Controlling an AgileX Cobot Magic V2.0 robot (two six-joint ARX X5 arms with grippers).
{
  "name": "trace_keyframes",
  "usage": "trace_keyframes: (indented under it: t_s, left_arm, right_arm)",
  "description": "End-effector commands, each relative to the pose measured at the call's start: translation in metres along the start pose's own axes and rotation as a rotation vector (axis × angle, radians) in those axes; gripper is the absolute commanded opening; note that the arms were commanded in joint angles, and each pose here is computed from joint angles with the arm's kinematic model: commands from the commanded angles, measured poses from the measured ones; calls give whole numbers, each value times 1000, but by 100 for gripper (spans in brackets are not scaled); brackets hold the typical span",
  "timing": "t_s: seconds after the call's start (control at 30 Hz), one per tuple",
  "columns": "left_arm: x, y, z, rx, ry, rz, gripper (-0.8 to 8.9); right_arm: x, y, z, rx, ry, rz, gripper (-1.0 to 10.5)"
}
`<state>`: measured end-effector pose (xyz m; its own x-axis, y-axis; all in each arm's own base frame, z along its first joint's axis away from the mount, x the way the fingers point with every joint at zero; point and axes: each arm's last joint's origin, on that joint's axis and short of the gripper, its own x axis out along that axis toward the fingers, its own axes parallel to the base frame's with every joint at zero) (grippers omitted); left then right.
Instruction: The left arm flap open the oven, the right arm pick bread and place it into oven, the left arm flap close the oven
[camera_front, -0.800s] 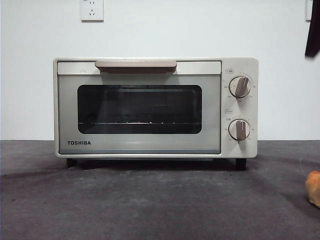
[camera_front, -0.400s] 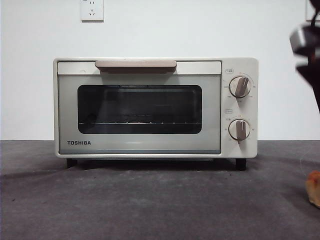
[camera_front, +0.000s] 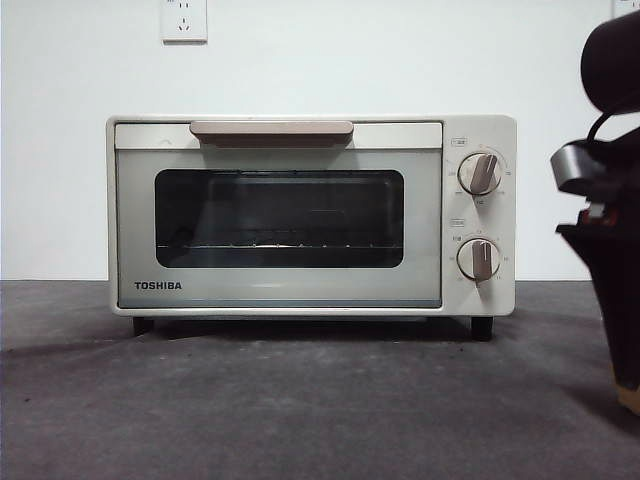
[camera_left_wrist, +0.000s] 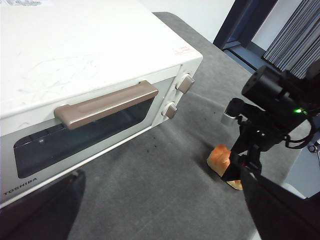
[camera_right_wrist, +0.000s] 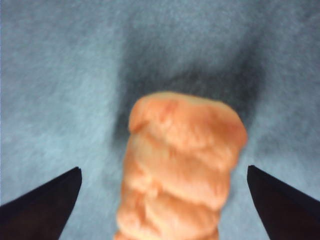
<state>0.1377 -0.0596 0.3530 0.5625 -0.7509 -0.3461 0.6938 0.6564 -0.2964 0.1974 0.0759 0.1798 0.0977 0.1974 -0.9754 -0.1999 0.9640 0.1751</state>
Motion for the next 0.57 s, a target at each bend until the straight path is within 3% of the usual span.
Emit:
trace_keyframes:
  t_s: [0.03,0.33,0.57]
  left_arm:
    - [-1,-2,6,22,-16,-7,499]
    - [-1,-2,5,21,-15,-7,499]
    - [-1,-2,5,20,-12,-7,499]
  right_arm:
    - [9,0,4,8,27,-9,463]
    - [18,-1,8,8,58,-14,173]
    - [-5,4,10,4,13,5,135]
